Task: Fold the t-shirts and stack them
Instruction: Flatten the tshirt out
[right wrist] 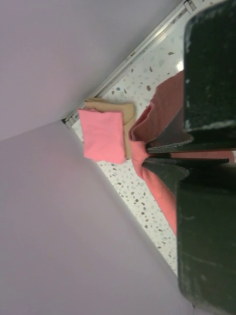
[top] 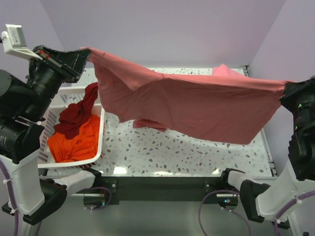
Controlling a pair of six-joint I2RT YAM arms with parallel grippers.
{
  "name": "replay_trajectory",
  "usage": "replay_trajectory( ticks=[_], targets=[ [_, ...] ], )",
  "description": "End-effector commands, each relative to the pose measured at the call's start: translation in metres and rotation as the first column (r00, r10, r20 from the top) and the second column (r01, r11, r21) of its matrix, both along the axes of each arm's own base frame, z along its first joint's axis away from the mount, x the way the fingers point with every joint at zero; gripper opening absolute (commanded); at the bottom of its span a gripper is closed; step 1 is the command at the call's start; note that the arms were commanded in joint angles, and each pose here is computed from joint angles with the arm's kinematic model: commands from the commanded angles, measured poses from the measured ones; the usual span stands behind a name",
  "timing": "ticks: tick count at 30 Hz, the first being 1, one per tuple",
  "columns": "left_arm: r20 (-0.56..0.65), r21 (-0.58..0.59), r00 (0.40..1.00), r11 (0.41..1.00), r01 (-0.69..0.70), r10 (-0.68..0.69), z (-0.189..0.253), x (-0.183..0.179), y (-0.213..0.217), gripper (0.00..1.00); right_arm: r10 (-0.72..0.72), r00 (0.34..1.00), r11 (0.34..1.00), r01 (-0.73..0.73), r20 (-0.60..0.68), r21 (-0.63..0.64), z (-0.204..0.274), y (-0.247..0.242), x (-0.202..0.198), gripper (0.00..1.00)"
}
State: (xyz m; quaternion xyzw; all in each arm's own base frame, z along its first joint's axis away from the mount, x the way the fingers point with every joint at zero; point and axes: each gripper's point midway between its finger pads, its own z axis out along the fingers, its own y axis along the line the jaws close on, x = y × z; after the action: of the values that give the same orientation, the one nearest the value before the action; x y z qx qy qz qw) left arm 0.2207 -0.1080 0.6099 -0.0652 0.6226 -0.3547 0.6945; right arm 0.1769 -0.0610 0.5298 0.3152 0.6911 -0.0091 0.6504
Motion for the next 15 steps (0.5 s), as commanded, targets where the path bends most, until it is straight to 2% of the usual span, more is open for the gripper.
replay_trajectory(
  ticks=[1, 5, 9, 15],
  targets=[
    [0.166, -0.068, 0.984, 0.996, -0.05, 0.06, 0.047, -0.023, 0.019, 0.0, -0.015, 0.996, 0.999, 0.018, 0.084, -0.033, 0.02, 0.001, -0.017, 0.0],
    [0.146, -0.025, 0.988, 0.998, -0.051, 0.054, 0.04, -0.006, 0.012, 0.0, 0.054, 0.998, 0.998, -0.054, 0.011, 0.024, -0.006, 0.006, 0.021, 0.0],
    [0.022, 0.072, 1.0, 0.997, -0.002, 0.001, 0.002, 0.05, -0.017, 0.0, 0.116, 0.992, 0.99, -0.112, -0.045, 0.084, -0.03, 0.008, 0.063, 0.0],
    [-0.019, 0.179, 1.0, 0.983, 0.026, -0.023, -0.028, 0.122, -0.046, 0.0, 0.142, 0.988, 0.985, -0.134, -0.065, 0.107, -0.043, -0.001, 0.121, 0.0]
  ],
)
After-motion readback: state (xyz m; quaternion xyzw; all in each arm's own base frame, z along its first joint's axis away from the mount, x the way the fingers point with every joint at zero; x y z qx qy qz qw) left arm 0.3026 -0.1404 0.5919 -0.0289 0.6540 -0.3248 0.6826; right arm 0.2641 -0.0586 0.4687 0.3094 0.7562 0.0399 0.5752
